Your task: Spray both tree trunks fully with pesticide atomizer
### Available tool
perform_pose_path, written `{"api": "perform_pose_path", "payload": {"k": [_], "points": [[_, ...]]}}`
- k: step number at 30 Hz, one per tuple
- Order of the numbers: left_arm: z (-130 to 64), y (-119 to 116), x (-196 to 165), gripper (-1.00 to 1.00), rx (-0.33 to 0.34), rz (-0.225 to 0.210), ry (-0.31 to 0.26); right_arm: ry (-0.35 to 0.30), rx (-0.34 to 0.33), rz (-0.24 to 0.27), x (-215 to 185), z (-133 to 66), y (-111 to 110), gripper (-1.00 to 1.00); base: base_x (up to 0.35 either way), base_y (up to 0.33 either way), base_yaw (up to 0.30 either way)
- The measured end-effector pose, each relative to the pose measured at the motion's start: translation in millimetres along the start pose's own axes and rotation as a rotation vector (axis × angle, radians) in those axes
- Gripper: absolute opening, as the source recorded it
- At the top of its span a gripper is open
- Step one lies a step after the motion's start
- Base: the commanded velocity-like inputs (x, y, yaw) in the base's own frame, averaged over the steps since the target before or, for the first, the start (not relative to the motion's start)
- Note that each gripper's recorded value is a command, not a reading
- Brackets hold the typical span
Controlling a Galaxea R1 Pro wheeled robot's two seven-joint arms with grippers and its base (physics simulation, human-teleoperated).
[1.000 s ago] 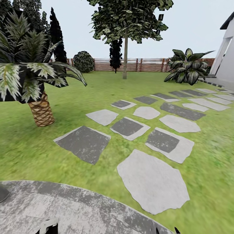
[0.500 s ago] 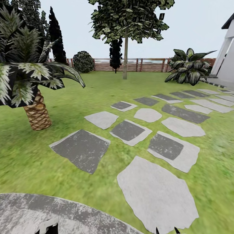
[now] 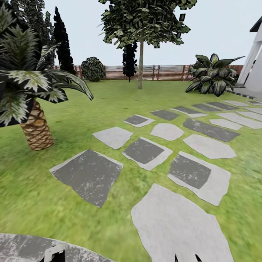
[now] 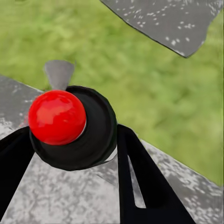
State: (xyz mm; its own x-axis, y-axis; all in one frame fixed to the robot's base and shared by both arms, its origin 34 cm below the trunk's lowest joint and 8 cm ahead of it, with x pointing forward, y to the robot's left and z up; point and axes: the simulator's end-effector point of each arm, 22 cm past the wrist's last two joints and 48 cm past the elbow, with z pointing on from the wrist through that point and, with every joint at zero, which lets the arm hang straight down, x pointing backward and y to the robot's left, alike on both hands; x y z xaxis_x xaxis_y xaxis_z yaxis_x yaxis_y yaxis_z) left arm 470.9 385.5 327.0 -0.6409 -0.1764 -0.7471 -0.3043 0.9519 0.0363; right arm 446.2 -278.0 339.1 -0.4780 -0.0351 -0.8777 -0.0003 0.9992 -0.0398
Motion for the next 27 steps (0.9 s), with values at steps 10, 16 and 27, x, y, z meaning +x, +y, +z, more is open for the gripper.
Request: {"api": "perform_pose_path", "payload": {"k": [10,16,27], "points": [[0.1,-0.1,-0.5,-1.0,0.0,0.0,-0.001,0.0,0.0,0.0,-0.1,0.0,-0.1,1.0,0.34,0.0,0.0],[0.1,0.2,-0.4,-1.0,-0.001,0.0,-0.001,0.0,0.0,0.0,0.0,0.0,-0.2,1.0,0.34,0.0,0.0],[0.0,-0.2,-0.2,-1.0,0.001,0.0,0.0,0.0,0.0,0.0,0.0,0.0,-0.1,1.0,0.34,0.0,0.0]]}}
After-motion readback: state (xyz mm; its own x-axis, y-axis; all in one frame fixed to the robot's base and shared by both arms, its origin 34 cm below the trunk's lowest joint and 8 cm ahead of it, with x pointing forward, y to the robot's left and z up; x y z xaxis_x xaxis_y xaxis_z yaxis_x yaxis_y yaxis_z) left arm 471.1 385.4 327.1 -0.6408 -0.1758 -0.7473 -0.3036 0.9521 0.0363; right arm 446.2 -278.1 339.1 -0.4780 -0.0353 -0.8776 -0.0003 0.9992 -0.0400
